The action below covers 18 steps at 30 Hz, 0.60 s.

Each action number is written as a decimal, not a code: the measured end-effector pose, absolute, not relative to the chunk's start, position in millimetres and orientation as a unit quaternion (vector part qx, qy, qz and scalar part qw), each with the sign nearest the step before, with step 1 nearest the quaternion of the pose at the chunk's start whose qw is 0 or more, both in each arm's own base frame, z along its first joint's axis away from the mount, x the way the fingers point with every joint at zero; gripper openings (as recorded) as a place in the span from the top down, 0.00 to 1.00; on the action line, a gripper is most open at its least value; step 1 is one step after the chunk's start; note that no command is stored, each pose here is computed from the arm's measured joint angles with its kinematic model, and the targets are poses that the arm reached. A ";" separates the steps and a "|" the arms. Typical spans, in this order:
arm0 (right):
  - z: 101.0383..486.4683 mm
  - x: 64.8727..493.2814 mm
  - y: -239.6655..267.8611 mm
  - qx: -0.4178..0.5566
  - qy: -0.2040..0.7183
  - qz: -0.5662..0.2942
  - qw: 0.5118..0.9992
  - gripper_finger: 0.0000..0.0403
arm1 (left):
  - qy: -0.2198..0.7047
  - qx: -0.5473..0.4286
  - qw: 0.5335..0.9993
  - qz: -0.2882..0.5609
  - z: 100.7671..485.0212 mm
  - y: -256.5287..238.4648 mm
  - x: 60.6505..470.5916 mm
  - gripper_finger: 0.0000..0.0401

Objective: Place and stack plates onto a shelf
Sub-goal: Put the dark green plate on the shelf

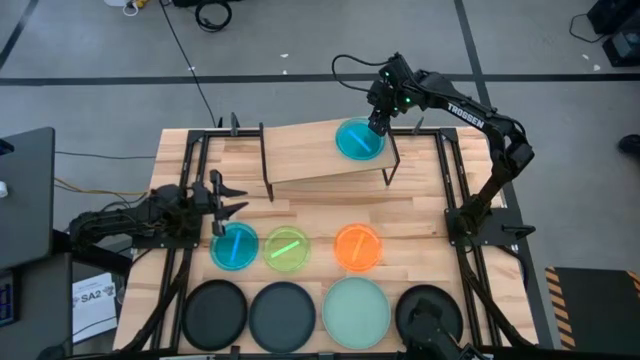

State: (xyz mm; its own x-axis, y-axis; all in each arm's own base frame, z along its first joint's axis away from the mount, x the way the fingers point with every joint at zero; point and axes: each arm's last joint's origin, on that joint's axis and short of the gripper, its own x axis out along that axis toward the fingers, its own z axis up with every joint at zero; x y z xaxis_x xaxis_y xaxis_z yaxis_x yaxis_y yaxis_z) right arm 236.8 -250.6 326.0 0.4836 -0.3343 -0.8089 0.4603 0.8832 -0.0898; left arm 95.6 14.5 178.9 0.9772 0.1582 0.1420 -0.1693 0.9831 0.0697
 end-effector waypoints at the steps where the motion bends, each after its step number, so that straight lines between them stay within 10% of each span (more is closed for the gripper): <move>1: 326.0 236.8 -250.6 0.070 0.452 -0.231 0.859 0.50 | -0.074 0.034 0.993 0.082 179.9 14.5 95.5 0.65; 18: 326.2 237.0 -250.9 0.069 0.451 -0.232 0.859 0.50 | -0.130 -0.041 0.990 0.030 190.9 11.7 97.5 0.65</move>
